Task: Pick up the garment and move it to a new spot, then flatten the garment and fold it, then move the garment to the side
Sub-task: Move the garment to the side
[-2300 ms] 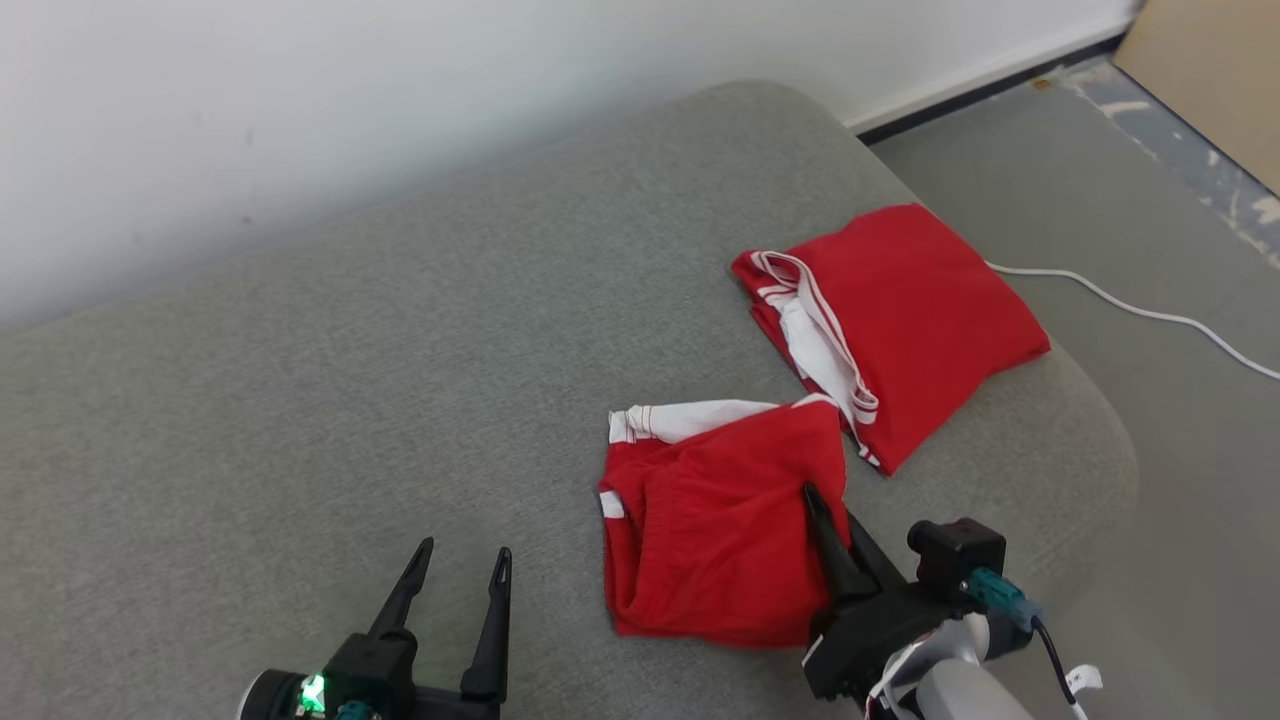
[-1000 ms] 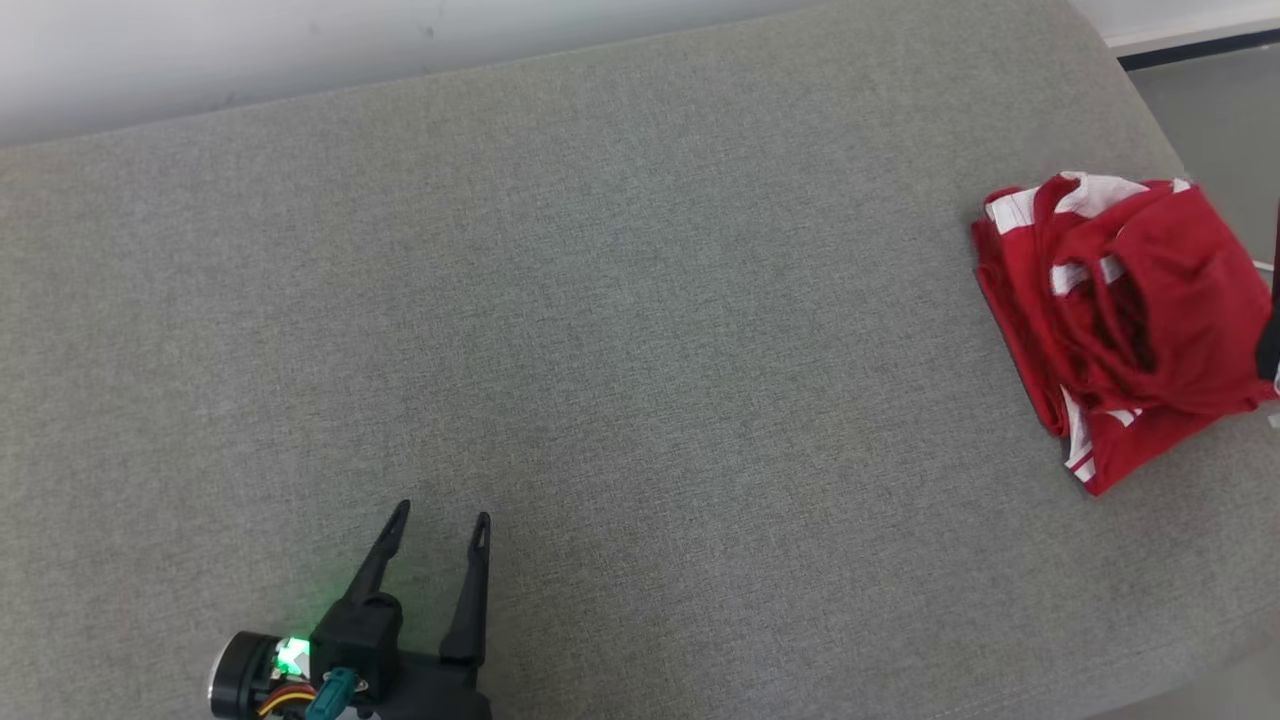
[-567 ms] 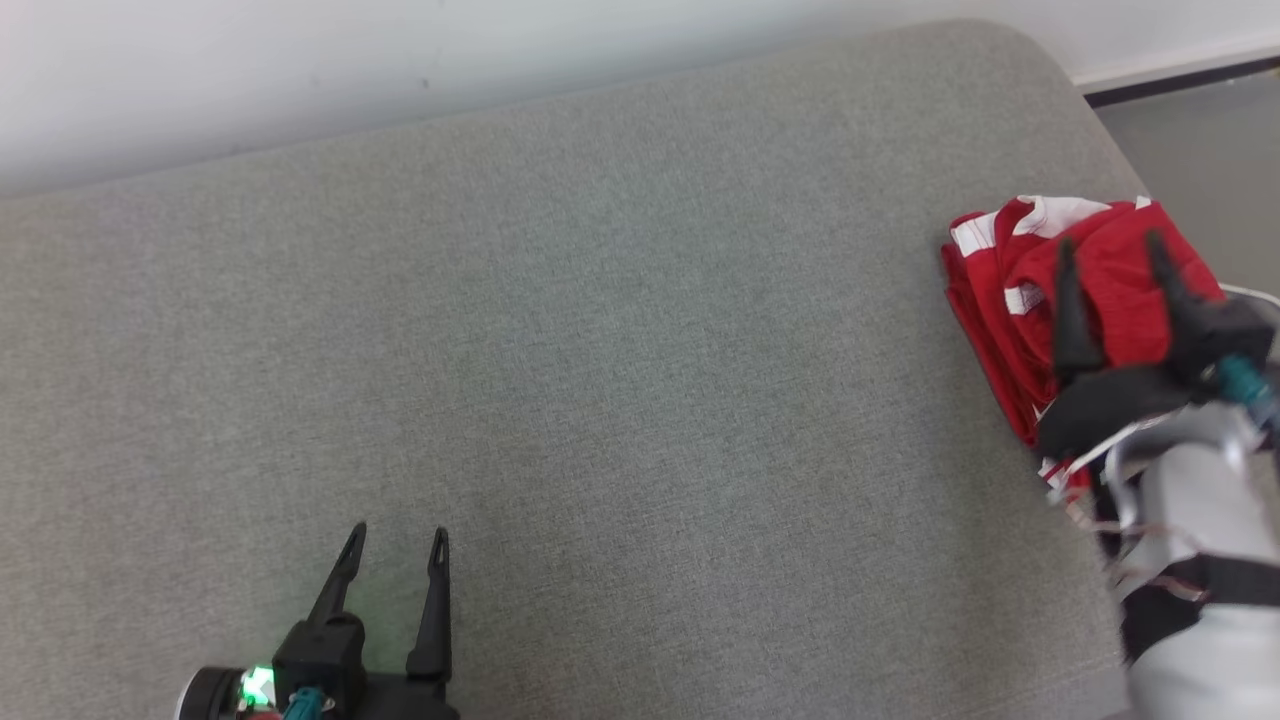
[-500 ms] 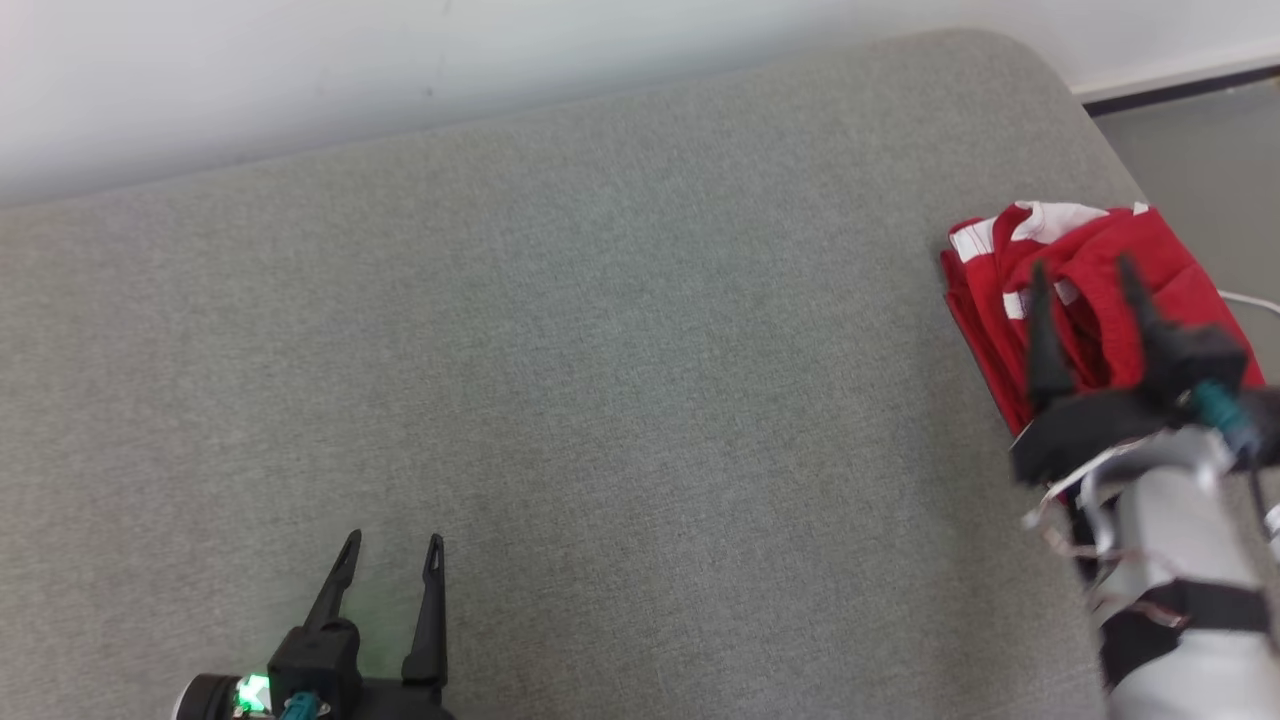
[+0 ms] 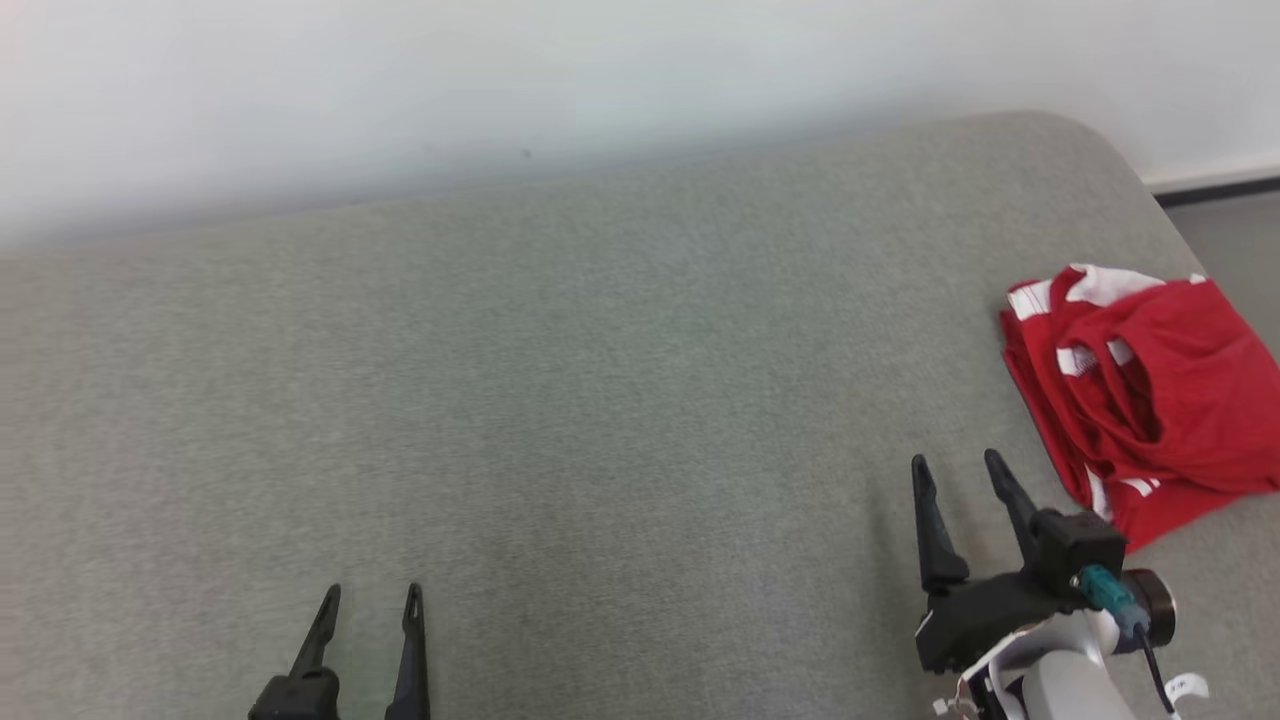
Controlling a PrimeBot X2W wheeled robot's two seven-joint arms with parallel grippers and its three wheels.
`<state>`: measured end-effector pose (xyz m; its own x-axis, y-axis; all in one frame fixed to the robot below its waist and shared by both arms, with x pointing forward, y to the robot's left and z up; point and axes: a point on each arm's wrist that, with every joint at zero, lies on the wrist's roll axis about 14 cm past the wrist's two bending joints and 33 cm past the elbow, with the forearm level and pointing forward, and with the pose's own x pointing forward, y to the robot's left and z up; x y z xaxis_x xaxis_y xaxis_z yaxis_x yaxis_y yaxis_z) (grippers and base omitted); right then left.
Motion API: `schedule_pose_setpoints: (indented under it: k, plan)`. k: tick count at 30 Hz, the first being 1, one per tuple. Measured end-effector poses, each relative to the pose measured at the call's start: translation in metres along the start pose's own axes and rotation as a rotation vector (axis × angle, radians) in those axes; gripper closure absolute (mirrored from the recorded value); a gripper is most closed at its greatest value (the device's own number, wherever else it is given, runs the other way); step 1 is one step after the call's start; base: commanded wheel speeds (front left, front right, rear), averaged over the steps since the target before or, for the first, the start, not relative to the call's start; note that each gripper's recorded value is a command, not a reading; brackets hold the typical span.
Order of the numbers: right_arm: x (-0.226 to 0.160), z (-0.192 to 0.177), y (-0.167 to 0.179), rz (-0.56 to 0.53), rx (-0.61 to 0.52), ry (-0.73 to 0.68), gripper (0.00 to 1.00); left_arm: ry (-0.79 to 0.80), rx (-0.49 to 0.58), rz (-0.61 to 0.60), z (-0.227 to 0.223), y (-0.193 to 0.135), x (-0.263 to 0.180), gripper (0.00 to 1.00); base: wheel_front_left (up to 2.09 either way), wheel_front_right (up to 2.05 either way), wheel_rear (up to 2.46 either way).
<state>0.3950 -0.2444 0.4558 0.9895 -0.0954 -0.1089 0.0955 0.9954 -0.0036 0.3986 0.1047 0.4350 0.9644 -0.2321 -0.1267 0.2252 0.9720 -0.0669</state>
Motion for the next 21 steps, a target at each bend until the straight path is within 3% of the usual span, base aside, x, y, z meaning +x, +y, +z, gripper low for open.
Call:
schedule_pose_setpoints:
  k: [21]
  plan:
    - [-0.016, 0.039, 0.066, 0.169, 0.091, -0.134, 0.00, -0.105, -0.013, 0.223, 0.032, 0.061, -0.054, 0.00, 0.00, 0.00, 0.00]
